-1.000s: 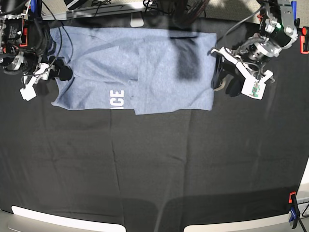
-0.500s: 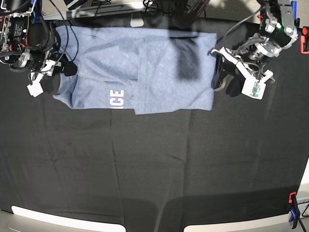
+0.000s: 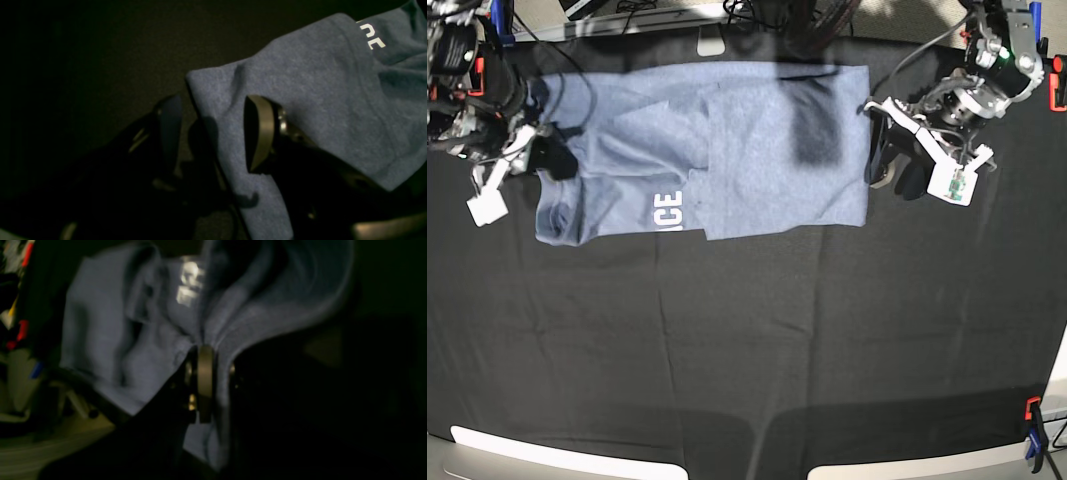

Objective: Layout the t-shirt on the table in an organized manner, then fold the t-shirt properly
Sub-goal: 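Grasp the opposite shirt end with the right gripper, then lift and fold the held end over onto the shirt with the right gripper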

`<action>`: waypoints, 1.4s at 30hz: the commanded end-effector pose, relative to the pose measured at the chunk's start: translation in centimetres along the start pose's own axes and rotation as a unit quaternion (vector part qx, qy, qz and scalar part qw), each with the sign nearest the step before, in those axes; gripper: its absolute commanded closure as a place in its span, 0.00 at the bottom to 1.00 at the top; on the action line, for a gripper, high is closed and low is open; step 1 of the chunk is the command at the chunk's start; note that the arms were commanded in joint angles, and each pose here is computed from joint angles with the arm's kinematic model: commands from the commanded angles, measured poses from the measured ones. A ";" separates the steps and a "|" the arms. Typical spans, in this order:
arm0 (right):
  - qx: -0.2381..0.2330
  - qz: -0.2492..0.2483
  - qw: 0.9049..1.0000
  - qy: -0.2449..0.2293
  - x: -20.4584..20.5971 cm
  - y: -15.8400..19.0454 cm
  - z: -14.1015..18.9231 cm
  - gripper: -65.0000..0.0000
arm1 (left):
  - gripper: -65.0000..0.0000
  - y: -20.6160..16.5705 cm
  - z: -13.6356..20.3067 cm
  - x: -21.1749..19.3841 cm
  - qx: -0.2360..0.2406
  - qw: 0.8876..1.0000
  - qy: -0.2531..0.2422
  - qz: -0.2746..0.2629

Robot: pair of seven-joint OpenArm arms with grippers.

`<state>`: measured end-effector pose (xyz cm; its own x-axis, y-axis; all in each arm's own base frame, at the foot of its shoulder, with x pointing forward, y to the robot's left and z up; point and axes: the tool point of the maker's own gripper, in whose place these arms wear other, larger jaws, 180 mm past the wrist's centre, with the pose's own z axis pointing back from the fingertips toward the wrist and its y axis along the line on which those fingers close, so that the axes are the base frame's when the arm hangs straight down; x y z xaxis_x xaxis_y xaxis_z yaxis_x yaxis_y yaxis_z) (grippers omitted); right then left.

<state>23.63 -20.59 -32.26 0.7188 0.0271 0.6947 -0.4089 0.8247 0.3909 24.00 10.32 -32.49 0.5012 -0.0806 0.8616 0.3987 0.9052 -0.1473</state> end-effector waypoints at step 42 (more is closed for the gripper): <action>0.371 0.115 0.919 -0.069 2.3 38.6 -13.7 0.61 | 0.58 10.2 8.3 1.7 0.113 0.991 -0.049 0.049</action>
<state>16.62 18.85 -25.50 0.5364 0.0857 0.8396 -0.8343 0.2044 0.5121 22.24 22.89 -29.67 0.4865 0.0494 0.8723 0.1499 0.9789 -0.1391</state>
